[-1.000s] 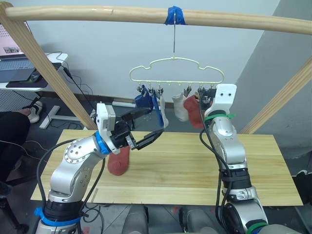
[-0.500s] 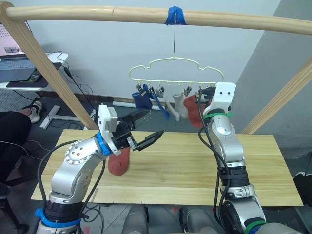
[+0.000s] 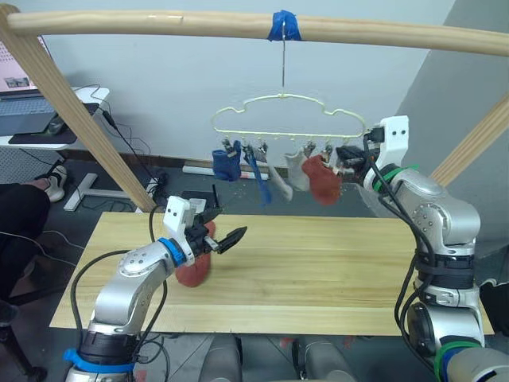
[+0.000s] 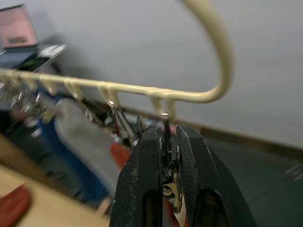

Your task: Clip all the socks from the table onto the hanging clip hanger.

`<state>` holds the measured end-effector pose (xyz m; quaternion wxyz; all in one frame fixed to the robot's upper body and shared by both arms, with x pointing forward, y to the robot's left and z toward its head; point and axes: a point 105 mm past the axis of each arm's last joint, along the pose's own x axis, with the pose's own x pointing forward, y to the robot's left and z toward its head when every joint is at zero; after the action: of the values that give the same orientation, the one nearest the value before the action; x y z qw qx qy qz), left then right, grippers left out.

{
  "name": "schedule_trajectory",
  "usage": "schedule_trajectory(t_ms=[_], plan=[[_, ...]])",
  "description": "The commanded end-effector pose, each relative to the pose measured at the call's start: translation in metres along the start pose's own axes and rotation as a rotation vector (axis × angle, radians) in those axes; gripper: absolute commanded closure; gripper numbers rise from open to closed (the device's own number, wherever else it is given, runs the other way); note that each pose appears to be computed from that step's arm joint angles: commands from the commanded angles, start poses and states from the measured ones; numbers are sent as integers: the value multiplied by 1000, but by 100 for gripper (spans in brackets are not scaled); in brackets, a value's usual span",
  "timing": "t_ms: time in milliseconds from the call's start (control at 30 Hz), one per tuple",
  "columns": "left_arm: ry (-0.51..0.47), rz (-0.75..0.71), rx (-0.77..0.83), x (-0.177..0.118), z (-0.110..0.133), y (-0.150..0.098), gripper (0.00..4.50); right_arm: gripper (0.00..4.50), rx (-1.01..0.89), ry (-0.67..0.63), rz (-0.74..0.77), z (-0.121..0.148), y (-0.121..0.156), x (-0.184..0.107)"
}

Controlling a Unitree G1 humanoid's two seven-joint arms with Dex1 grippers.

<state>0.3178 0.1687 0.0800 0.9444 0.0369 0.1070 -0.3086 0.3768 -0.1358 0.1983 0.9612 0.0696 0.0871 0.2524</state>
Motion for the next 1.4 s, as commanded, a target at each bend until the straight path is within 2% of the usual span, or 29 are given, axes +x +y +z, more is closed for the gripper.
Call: schedule_trajectory(t_ms=[33, 133, 233, 333, 533, 667, 867, 1000, 1067, 1167, 1233, 1300, 1400], plan=[[73, 149, 57, 0, -20, 31, 0, 402, 40, -7, 101, 19, 17, -11], [137, 220, 130, 0, -38, 49, 0, 402, 34, 2, 99, 20, 18, -12], [196, 292, 98, 5, -56, 64, 0, 402, 51, 0, 93, 18, 20, -13], [209, 330, -6, 15, -73, 67, 0, 402, 69, -17, 69, 20, 20, -13], [287, 342, 3, 21, -91, 73, 0, 402, 67, -33, 46, 25, 18, -15], [333, 316, 32, 20, -100, 71, 87, 406, 70, -37, 34, 23, 17, -17], [295, 290, 28, 23, -95, 66, 256, 406, 76, -44, 22, 23, 16, -16], [221, 243, 28, 31, -79, 56, 374, 406, 84, -43, 21, 22, 14, -15], [146, 175, 31, 37, -62, 43, 441, 406, 91, -40, 20, 21, 14, -14], [-28, -10, 43, 45, -20, 9, 449, 406, 119, -39, 32, 20, 14, -12], [-135, -183, 23, 43, 9, -23, 449, 406, 156, -43, 45, 21, 12, -11], [-211, -313, 88, 38, 34, -50, 449, 406, 210, -41, 67, 23, 11, -11], [-291, -410, 238, 32, 58, -74, 449, 406, 274, -20, 98, 26, 12, -12]])
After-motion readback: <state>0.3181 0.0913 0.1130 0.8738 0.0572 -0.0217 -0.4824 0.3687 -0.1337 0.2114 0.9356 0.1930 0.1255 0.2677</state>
